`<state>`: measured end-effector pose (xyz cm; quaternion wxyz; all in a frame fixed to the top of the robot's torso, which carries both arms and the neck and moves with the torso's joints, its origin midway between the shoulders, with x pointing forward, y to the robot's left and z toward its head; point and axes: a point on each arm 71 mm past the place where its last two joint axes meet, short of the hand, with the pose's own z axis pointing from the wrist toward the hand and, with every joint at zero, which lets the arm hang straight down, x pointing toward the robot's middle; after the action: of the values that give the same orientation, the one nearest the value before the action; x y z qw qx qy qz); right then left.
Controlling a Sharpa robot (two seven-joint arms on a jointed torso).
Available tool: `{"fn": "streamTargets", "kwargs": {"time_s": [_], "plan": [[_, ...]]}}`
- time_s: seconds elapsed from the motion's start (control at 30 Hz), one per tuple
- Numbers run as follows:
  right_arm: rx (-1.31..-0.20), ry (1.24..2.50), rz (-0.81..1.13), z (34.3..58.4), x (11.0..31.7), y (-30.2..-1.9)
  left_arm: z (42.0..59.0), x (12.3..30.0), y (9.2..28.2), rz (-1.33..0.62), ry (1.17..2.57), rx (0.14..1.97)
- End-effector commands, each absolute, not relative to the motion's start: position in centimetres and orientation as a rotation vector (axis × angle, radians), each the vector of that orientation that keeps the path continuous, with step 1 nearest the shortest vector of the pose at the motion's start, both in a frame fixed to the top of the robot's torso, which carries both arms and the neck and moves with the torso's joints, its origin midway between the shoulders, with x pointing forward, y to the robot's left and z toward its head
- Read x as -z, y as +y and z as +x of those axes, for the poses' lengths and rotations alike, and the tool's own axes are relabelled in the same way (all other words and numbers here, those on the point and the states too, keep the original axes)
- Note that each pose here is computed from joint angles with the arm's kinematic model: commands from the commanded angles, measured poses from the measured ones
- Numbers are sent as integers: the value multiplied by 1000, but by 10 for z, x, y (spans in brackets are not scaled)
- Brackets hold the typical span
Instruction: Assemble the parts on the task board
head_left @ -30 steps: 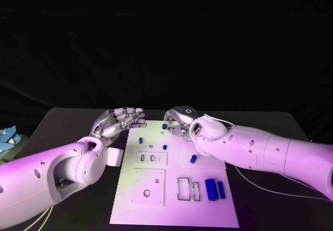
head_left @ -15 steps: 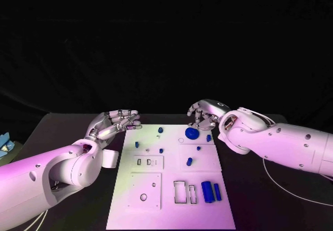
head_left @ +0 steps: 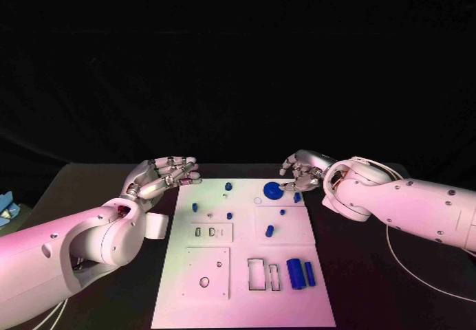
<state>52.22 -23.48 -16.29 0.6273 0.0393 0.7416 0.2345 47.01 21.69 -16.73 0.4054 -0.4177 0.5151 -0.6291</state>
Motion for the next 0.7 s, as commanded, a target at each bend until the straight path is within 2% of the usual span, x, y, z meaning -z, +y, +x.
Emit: {"fn": "streamTargets", "kwargs": {"time_s": [0.03, 0.33, 0.7], "plan": [[-542, 1740, 108, 523, 173, -230, 470, 166, 215, -1051, 1307, 1611], [-540, 1739, 113, 528, 187, -222, 470, 167, 215, -1054, 1306, 1602], [-538, 1729, 90, 530, 194, -213, 470, 167, 216, -1055, 1306, 1601]]}}
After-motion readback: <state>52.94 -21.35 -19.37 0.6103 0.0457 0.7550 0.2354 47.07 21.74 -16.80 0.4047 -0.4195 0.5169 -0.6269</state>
